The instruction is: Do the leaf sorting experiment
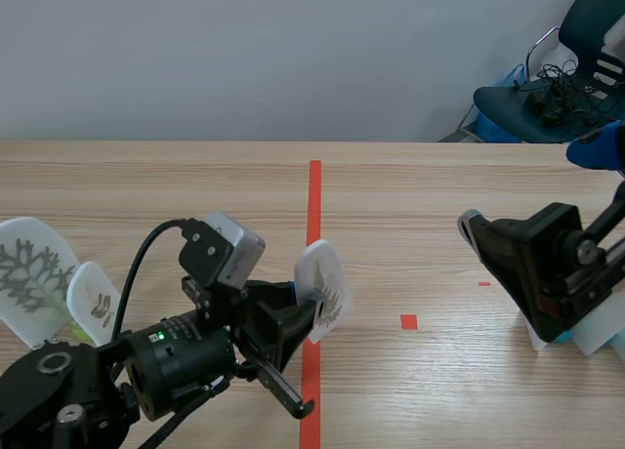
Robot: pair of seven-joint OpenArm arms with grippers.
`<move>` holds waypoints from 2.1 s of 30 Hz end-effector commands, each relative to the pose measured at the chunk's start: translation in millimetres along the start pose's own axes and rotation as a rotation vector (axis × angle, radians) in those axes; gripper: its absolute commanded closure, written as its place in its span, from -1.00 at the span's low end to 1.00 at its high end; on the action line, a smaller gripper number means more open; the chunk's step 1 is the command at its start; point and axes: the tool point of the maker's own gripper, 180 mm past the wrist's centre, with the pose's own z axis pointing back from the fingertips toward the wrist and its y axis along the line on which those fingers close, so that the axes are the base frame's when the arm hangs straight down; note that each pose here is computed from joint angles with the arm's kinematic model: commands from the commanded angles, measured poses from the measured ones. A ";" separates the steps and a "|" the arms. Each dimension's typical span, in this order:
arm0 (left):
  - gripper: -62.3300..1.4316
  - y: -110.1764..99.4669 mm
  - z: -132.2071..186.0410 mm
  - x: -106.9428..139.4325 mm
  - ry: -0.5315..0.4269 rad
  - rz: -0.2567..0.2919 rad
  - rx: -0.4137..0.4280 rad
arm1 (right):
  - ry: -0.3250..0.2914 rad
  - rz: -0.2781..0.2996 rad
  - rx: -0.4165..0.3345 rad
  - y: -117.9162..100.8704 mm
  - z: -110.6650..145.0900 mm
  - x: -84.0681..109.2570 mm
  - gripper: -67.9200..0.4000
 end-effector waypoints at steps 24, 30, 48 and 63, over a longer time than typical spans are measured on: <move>0.75 112.4 84.2 6.9 -0.056 0.112 0.583 | -0.017 0.003 -0.018 -5.9 0.2 4.6 -1.00; 0.75 153.3 98.4 -9.8 -0.041 0.109 0.706 | -0.017 0.003 -0.018 -5.9 0.2 4.6 -1.00; 0.67 191.4 139.9 -39.8 0.013 0.107 0.833 | -0.017 0.003 -0.018 -5.8 0.2 4.6 -1.00; -0.22 161.4 130.2 44.9 -0.093 -0.034 0.708 | -0.018 0.003 -0.018 -5.8 0.2 4.7 -1.00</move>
